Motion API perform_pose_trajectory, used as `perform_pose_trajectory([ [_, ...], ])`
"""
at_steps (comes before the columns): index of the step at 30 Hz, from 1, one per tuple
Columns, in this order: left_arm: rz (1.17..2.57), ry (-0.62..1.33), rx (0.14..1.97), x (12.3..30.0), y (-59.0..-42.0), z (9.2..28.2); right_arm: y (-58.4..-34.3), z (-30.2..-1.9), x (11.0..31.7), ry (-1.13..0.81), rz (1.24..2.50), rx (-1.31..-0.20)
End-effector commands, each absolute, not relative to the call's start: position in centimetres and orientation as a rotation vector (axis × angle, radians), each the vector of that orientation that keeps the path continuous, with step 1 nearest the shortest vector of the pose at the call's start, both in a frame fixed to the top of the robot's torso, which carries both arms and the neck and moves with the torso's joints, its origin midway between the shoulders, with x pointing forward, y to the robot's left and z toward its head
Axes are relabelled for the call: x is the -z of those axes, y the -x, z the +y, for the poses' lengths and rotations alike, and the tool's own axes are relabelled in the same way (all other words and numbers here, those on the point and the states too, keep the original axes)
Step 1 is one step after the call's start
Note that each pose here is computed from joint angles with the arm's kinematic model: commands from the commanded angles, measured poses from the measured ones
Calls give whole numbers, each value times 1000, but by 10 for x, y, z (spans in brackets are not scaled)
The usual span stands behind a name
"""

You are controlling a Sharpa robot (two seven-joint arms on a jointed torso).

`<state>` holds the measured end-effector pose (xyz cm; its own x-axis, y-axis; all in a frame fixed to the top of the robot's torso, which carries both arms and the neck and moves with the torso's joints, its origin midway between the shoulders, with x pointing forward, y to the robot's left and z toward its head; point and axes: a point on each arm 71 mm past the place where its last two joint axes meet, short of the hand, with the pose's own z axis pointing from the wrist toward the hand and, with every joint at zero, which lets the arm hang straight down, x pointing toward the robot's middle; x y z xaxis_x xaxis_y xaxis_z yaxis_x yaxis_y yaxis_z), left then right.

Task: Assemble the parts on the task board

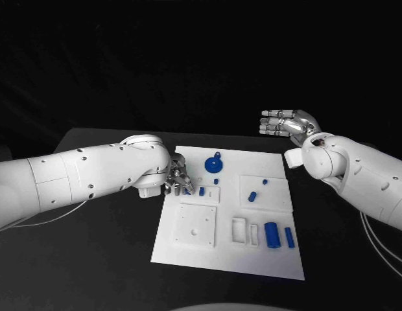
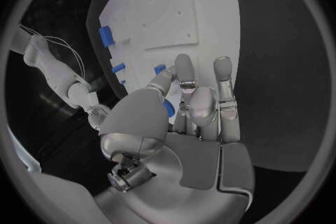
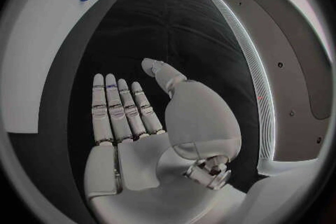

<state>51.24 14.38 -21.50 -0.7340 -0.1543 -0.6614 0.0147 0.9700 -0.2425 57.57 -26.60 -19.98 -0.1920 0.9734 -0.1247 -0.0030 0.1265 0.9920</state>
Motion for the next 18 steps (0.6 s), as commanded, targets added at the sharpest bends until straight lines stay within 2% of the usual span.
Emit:
perform_pose_trajectory([
  [1, 2429, 53, 303, 223, -505, 137, -576, -265, 199, -1011, 1414, -1264],
  [18, 2399, 66, 306, 222, -508, 135, -576, -266, 199, -1011, 1415, -1262],
])
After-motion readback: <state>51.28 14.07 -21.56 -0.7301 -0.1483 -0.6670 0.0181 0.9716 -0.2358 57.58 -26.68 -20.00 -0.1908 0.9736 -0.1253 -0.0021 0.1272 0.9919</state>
